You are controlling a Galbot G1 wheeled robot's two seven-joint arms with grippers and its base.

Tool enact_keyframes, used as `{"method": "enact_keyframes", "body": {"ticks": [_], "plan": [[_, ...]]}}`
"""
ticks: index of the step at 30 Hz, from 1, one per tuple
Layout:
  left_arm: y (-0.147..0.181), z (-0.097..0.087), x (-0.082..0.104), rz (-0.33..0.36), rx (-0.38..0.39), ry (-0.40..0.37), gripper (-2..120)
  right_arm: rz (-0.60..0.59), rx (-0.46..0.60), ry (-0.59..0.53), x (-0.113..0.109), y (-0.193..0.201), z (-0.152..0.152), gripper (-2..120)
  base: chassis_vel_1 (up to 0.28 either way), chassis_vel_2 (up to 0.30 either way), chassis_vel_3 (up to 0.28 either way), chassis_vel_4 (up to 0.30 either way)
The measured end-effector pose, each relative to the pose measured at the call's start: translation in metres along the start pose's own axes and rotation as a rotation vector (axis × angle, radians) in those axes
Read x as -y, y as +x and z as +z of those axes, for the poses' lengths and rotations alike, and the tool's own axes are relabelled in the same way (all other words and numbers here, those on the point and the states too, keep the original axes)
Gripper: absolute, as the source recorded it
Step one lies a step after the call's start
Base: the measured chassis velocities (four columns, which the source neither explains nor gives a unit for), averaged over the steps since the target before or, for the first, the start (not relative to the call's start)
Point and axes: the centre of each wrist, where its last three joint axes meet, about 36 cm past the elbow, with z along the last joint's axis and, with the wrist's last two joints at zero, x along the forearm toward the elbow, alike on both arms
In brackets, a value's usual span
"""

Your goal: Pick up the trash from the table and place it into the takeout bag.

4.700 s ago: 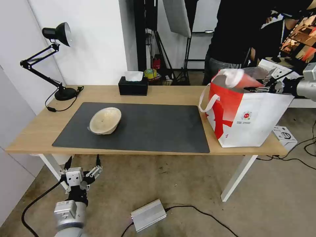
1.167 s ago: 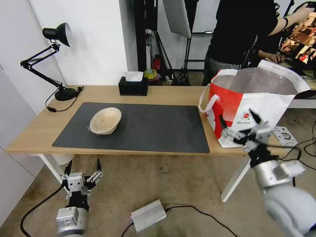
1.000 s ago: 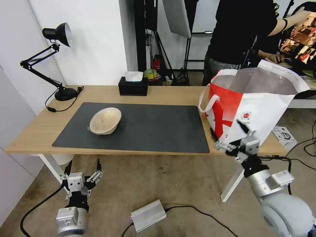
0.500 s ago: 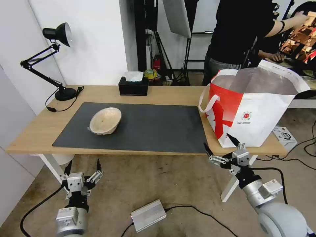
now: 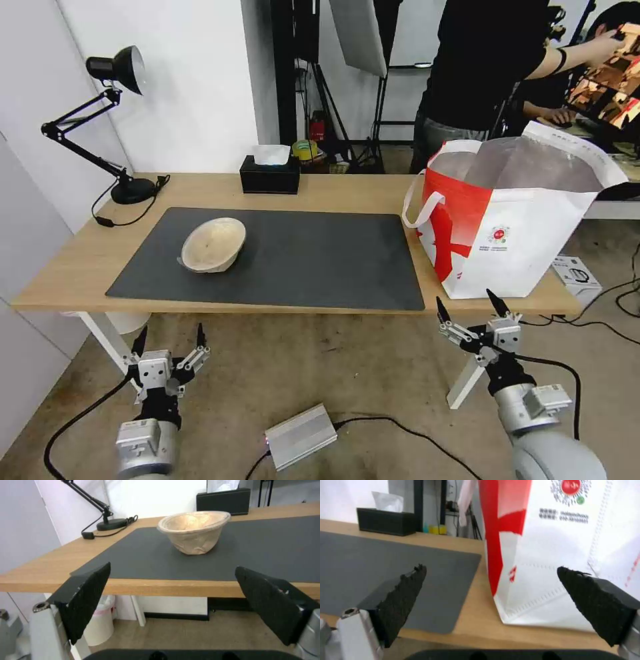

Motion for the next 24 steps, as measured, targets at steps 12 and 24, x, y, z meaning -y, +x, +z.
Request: {"method": "enact_keyframes", "body": {"ticks": [12, 24], "plan": [[0.0, 0.001, -0.001, -0.003, -0.003, -0.004, 100, 0.052, -0.04, 0.014, -0.009, 0.014, 0.029, 100, 0.0, 0.0, 0.0, 0.0], [-0.001, 0.001, -0.002, -0.005, -0.004, -0.006, 100, 0.066, -0.049, 0.023, -0.013, 0.019, 0.038, 100, 0.0, 0.0, 0.0, 0.0]]}}
